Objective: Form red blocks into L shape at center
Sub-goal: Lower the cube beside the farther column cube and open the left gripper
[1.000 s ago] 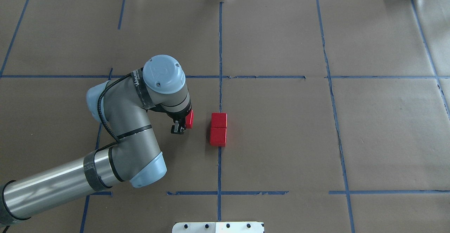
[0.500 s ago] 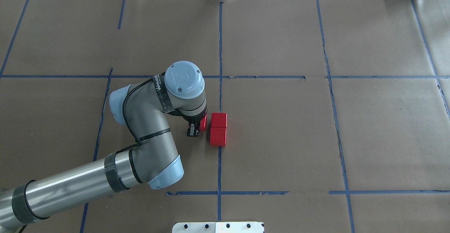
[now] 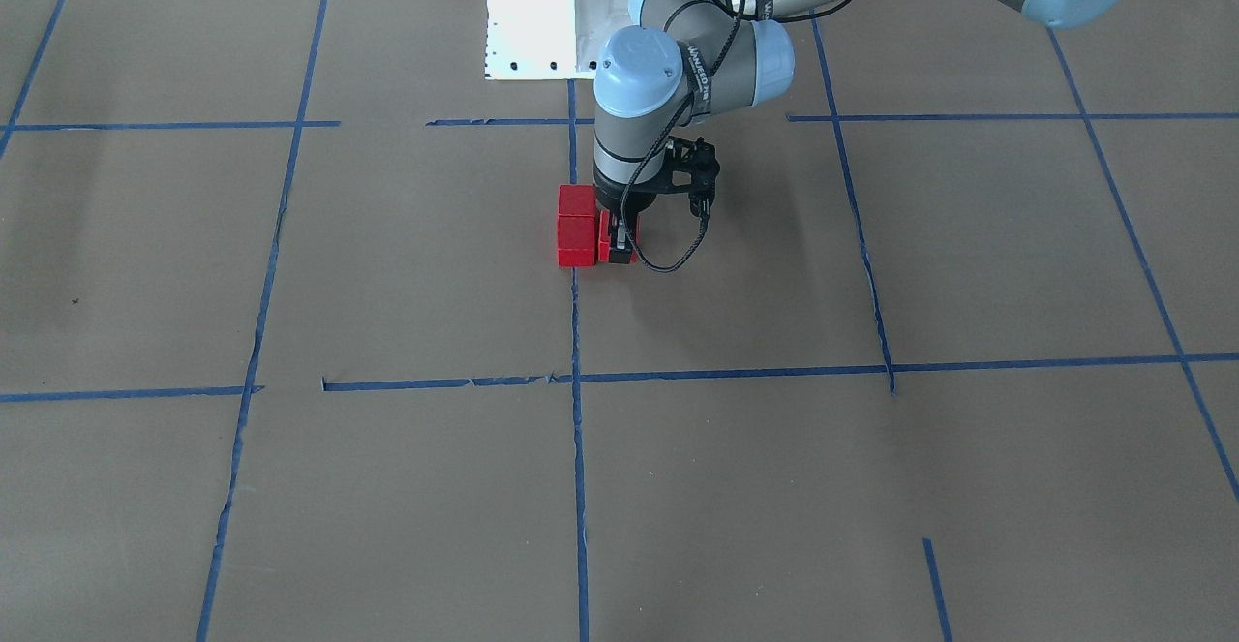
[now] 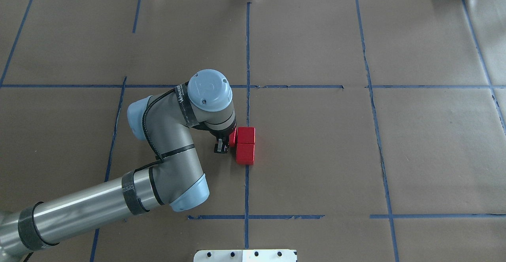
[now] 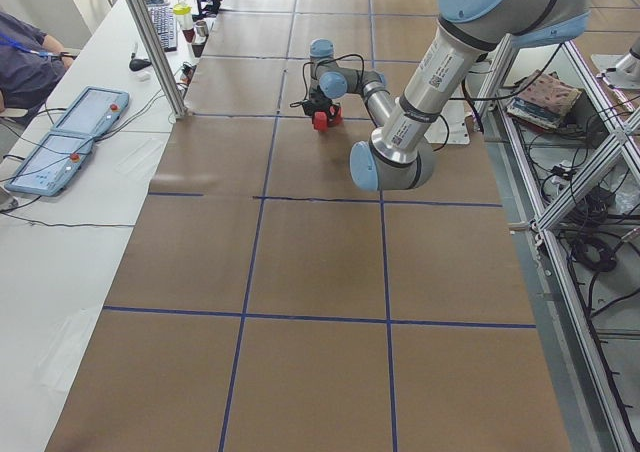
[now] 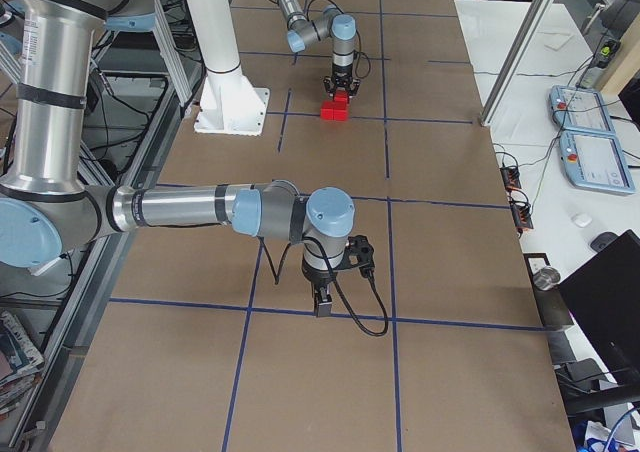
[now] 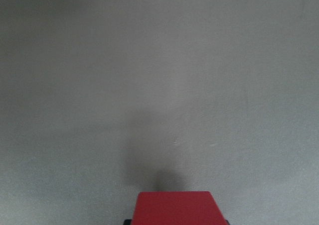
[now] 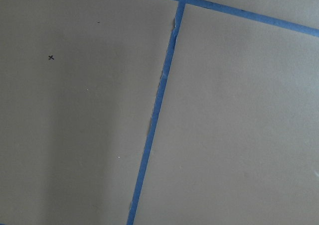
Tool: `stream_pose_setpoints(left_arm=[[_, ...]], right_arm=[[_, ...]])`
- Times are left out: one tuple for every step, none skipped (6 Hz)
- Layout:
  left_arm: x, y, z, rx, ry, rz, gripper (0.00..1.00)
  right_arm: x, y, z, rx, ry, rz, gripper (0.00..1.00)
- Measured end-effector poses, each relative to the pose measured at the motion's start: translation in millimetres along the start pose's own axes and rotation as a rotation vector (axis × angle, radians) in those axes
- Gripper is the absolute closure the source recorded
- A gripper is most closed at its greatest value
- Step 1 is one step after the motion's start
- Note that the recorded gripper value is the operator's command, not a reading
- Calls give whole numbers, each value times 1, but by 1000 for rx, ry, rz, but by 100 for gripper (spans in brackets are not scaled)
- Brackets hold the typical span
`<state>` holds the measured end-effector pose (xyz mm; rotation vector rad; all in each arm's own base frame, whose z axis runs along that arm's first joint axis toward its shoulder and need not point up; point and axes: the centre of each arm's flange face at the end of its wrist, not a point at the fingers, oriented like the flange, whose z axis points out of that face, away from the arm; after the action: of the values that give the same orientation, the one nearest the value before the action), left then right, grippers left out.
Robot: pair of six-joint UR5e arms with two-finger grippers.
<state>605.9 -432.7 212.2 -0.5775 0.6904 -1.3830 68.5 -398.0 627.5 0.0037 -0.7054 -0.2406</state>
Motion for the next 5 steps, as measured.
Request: stream_pose_setpoints(left_arm=[[-2,1,3,2,-4,2,87],[-3,2,5,3,-7,2,86],[-3,3,5,4,-7,3,86],[-3,3,5,4,-7,4,86],[-2,3,5,5,-7,3,85]], right_arm=[[0,0,0,0,0,0,0],[0,1,0,-1,0,1,0],[0,1,1,-1,1,1,0],[0,1,1,-2,1,1,0],[0,1,1,-2,1,1,0]])
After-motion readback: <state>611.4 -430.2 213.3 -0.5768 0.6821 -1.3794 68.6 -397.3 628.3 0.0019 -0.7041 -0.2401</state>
